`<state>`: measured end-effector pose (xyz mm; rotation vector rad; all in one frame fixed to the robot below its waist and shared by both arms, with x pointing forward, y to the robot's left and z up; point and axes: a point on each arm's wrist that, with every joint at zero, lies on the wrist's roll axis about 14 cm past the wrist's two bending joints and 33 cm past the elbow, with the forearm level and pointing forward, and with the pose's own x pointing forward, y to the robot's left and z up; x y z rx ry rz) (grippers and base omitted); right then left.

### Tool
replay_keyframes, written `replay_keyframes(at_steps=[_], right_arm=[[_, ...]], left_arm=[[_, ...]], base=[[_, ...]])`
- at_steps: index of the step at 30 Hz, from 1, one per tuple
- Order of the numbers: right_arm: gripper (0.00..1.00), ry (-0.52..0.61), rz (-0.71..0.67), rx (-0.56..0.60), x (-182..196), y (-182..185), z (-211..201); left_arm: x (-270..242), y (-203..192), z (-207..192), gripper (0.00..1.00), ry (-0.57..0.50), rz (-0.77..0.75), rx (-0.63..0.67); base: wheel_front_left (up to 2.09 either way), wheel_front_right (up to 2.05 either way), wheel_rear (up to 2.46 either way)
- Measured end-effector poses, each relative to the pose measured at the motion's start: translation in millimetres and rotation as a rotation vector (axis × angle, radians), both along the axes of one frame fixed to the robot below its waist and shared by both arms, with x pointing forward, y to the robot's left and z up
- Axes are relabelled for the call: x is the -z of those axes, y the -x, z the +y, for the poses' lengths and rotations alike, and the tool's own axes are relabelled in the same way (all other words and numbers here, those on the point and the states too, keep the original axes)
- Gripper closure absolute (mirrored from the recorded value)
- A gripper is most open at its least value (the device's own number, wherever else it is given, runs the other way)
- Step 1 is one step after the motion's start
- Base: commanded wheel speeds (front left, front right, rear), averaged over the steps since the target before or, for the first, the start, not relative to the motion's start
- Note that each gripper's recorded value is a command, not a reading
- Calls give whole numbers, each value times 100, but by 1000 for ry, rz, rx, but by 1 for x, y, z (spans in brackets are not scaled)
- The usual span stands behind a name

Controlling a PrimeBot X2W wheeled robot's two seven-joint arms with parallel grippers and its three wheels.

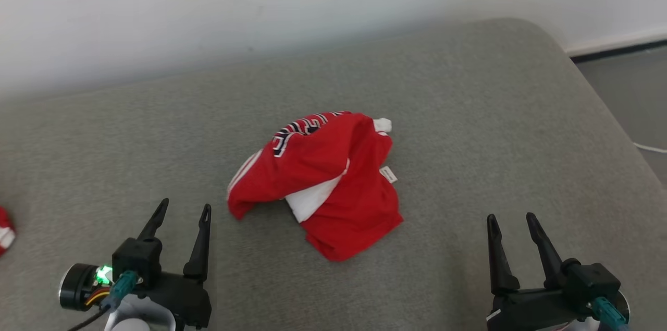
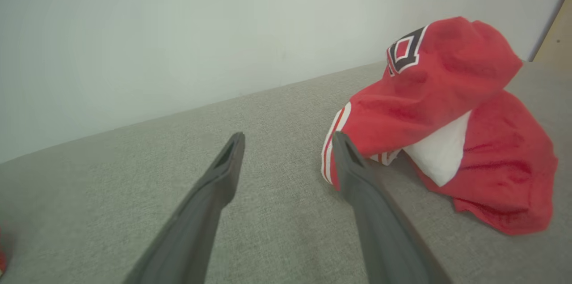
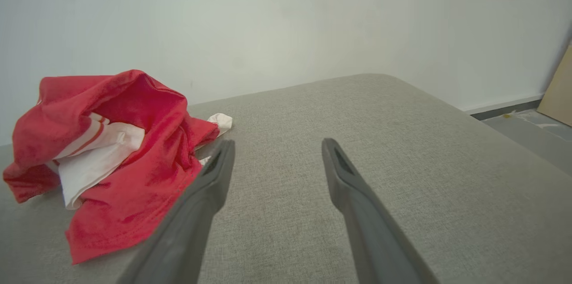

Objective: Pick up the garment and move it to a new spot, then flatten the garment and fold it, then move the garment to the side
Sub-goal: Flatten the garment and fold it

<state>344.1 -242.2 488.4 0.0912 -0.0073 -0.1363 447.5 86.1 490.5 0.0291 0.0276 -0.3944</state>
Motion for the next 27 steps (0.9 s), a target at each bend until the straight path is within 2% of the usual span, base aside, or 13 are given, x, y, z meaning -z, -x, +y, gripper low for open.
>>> replay_keyframes(at_steps=[13, 14, 15, 27], right_arm=[[0, -8, 60, 135, 20, 23, -37], [0, -6, 62, 140, 20, 24, -39], [0, -5, 65, 145, 21, 25, -40], [0, -11, 55, 115, 22, 24, -31]], left_arm=[[68, -27, -68, 0, -32, 202, 201], [72, -28, -72, 53, -43, 209, 216], [73, -30, -73, 100, -40, 209, 214], [38, -30, -54, 100, -16, 93, 147]], base=[[0, 0, 0], [0, 0, 0], [0, 0, 0], [0, 0, 0]])
